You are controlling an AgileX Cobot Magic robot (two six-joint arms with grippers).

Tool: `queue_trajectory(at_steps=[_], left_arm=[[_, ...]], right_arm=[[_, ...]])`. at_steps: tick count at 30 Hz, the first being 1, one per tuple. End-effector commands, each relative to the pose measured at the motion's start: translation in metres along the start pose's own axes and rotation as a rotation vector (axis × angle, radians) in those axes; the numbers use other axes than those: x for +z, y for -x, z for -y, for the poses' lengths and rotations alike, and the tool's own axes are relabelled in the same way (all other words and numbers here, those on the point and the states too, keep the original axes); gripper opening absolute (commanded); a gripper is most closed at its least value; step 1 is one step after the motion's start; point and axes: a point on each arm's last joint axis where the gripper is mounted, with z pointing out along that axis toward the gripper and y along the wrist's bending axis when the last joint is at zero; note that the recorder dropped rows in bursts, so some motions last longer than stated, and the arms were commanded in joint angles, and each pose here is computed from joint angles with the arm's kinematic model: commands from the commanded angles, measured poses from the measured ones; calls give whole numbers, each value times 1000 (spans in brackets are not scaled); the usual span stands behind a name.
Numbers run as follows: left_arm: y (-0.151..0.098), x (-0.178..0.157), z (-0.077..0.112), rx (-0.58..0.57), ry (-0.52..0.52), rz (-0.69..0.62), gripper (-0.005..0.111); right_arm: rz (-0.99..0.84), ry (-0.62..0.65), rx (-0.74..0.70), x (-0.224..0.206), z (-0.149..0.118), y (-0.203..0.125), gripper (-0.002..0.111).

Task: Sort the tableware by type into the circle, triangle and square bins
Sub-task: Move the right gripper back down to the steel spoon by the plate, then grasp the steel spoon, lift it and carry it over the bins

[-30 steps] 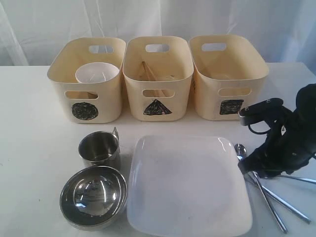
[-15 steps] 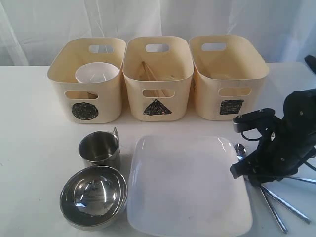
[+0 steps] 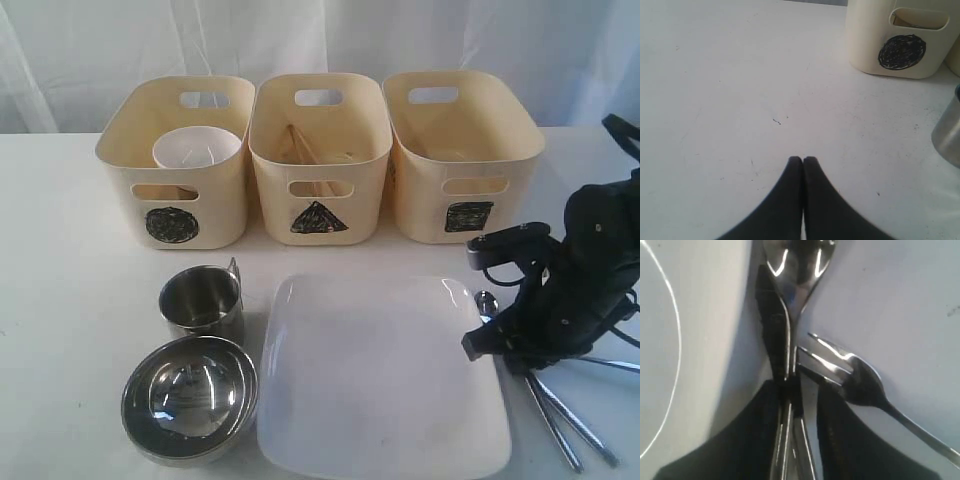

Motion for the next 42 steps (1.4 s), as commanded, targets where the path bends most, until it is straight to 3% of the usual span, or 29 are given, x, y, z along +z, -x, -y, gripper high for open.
queue_trajectory(at_steps=[1,12,25,35,42], left_arm=[[-1,0,0,-2,-2,4,0],[-1,0,0,-2,-2,4,0],[-1,0,0,-2,-2,4,0],[-1,0,0,-2,-2,4,0],[-1,0,0,-2,-2,4,0]], right_arm=[[0,-2,-7,0,2,1,14],[10,-3,-6,-7,2,0,0],[60,-8,-5,-35,2,-2,0],[365,29,12,-124,-2,16,0],[643,208,-20,-165,-18,56,0]])
